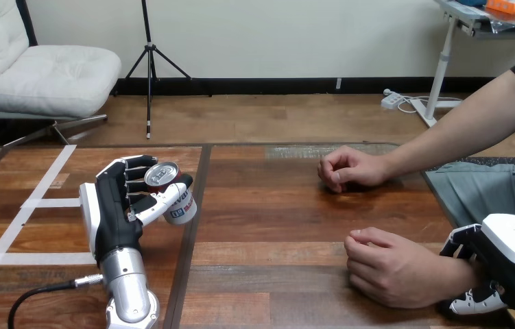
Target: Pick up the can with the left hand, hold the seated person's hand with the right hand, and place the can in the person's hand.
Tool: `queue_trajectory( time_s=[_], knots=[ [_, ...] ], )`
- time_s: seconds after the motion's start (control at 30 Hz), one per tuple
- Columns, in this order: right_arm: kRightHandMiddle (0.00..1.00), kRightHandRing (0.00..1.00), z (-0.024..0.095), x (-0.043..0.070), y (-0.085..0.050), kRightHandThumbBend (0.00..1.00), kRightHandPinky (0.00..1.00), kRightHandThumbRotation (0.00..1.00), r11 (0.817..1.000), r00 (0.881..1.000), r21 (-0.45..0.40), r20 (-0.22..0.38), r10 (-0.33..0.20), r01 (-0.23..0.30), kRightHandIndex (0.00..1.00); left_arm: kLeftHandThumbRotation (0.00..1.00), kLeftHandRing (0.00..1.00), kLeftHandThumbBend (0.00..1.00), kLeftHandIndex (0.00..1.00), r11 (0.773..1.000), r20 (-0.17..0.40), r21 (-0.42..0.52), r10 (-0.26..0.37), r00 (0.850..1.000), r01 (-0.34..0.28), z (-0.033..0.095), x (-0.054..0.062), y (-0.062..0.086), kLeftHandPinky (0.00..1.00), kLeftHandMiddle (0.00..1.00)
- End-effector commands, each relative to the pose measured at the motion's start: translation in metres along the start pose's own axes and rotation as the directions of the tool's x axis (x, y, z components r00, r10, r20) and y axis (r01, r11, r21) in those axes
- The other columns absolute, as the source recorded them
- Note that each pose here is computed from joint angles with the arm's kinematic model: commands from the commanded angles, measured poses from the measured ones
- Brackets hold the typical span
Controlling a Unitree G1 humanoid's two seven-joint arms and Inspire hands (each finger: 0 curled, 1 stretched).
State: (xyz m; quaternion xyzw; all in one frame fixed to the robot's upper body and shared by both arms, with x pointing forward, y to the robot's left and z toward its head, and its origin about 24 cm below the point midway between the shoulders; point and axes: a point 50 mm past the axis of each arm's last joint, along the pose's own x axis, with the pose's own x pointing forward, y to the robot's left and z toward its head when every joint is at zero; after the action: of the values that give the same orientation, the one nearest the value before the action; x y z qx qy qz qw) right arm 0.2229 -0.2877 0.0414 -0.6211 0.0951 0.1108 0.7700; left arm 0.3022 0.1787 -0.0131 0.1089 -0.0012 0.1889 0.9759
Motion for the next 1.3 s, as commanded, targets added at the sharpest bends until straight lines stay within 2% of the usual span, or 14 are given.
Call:
queue_trajectory(
  time_s=[0.0, 0.67, 1.03, 1.27],
  knots=[
    [0.54, 0.48, 0.003, 0.001, -0.015, 0.75, 0.41, 0.00, 0.996, 0.996, 0.034, 0.010, -0.085, 0.085, 0.55, 0.00, 0.50, 0.65, 0.53, 0.998, 0.155, -0.058, 0.004, 0.988, 0.006, 0.040, 0.022, -0.009, 0.44, 0.53],
    [0.55, 0.49, 0.020, 0.002, -0.031, 0.71, 0.43, 0.00, 0.992, 0.991, 0.028, 0.052, -0.123, 0.122, 0.56, 0.00, 0.51, 0.66, 0.53, 0.998, 0.149, -0.068, -0.002, 0.989, 0.012, 0.041, 0.022, -0.010, 0.44, 0.53],
    [0.55, 0.49, 0.029, 0.003, -0.038, 0.73, 0.44, 0.00, 0.985, 0.980, 0.020, 0.098, -0.171, 0.170, 0.55, 0.00, 0.51, 0.66, 0.53, 0.997, 0.152, -0.070, -0.013, 0.988, 0.024, 0.042, 0.022, -0.012, 0.44, 0.53],
    [0.54, 0.48, 0.033, 0.004, -0.041, 0.73, 0.44, 0.00, 0.984, 0.978, 0.016, 0.109, -0.177, 0.176, 0.55, 0.00, 0.51, 0.65, 0.54, 0.997, 0.161, -0.066, -0.029, 0.986, 0.040, 0.044, 0.021, -0.015, 0.45, 0.54]
  ],
)
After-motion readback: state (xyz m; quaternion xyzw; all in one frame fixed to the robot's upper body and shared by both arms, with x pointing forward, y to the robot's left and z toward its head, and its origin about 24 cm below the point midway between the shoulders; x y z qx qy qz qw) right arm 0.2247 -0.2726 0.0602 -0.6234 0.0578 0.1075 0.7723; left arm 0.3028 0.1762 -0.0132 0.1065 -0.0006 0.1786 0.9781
